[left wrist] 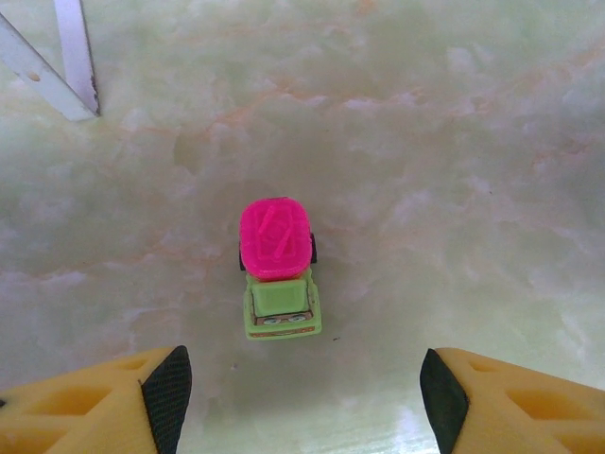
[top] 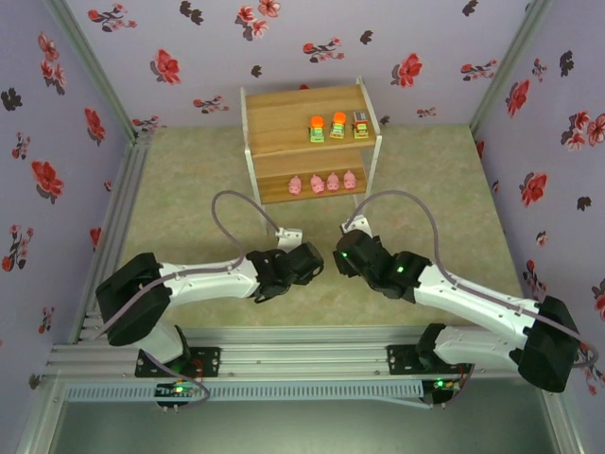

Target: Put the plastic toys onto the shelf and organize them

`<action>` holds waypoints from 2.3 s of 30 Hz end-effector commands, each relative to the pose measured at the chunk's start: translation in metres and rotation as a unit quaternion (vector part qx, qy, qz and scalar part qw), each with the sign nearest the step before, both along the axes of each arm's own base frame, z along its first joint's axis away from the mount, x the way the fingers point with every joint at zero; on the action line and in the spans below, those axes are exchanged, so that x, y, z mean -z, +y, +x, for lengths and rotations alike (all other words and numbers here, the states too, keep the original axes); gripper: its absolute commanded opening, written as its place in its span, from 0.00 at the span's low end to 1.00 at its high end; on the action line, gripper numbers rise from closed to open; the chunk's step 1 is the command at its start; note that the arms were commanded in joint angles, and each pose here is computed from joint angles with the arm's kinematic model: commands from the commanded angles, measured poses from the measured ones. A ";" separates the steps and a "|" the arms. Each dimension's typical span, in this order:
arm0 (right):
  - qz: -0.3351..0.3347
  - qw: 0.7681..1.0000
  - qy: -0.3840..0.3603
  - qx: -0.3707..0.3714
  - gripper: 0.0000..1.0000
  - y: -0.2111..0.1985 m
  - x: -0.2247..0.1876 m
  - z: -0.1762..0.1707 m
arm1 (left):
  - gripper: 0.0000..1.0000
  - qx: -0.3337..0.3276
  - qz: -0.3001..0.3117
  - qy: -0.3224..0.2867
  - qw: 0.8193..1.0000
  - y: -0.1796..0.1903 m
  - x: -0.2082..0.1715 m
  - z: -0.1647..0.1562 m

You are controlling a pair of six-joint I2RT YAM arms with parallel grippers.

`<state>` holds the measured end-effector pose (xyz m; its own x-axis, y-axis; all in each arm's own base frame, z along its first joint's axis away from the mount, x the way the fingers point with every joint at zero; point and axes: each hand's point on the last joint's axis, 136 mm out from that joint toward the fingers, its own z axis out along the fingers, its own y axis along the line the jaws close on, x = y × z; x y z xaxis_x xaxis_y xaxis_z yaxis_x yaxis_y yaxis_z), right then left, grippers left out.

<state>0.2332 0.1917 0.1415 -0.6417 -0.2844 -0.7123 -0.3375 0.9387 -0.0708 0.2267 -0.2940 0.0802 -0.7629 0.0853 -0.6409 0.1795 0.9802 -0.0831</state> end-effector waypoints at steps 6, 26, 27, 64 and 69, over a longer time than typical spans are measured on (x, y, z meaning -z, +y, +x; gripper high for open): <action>0.037 0.999 -0.008 0.002 0.66 -0.003 0.006 0.005 | 0.64 -0.038 -0.002 -0.008 0.999 -0.002 0.003 0.006; 0.062 0.998 0.003 0.012 0.62 -0.005 0.041 0.003 | 0.56 -0.071 0.019 -0.002 0.997 0.001 0.020 0.013; 0.063 0.998 0.003 0.012 0.62 -0.006 0.042 0.003 | 0.56 -0.074 0.019 0.000 0.997 0.002 0.021 0.013; 0.080 0.997 -0.003 0.007 0.59 -0.003 0.051 0.005 | 0.54 -0.075 0.023 0.024 0.997 0.003 0.045 0.028; 0.079 0.997 -0.002 0.007 0.59 -0.003 0.051 0.005 | 0.53 -0.072 0.026 0.033 0.996 0.004 0.049 0.028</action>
<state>0.2360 0.1894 0.0919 -0.6403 -0.1778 -0.7472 -0.3379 0.9389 0.0661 0.2498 -0.2865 0.0332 -0.8069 -0.0089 -0.5907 0.0244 0.9985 -0.0483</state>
